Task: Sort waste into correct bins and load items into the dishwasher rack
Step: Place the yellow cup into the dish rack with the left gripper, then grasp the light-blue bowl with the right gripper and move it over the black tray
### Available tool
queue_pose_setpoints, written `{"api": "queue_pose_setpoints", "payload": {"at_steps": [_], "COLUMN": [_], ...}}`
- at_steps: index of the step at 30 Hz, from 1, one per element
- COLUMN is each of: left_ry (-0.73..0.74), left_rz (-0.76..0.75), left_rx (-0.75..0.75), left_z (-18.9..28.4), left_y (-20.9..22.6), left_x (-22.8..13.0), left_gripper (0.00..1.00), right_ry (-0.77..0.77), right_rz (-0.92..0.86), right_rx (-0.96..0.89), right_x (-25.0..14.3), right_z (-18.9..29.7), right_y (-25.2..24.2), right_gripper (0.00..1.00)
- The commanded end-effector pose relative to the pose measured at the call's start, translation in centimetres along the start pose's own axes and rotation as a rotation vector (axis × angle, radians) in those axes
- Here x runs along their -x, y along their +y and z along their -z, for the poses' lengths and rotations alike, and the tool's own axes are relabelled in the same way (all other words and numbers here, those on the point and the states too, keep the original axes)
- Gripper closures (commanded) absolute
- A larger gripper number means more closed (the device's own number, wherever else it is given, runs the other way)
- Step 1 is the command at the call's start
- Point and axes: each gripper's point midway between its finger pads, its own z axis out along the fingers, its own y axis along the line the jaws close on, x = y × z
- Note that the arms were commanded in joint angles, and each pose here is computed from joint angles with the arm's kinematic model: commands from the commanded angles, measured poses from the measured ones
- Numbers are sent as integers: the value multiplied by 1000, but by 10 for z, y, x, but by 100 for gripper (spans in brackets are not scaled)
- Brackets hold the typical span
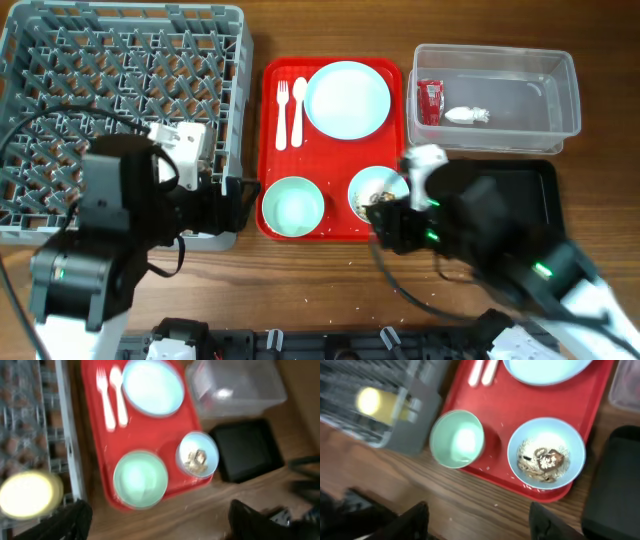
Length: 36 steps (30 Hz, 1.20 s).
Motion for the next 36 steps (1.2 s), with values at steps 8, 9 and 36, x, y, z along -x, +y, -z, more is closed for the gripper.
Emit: {"api": "queue_pose_setpoints", "payload": {"at_steps": [8, 9, 36], "left_ry": [-32, -33, -32], "left_rz": [30, 30, 29], "left_rx": [-39, -39, -39], "left_z": [17, 17, 17], "left_y": [-12, -12, -13], "left_x": [-3, -3, -3], "left_gripper": [0, 0, 0], "right_ry": [295, 310, 57], "right_rz": [-162, -177, -372], "right_rx": [-299, -316, 264], "right_x": [-35, -39, 22], "right_z": [-178, -185, 5], "right_y": [-42, -45, -121], "right_gripper": [71, 71, 96]}}
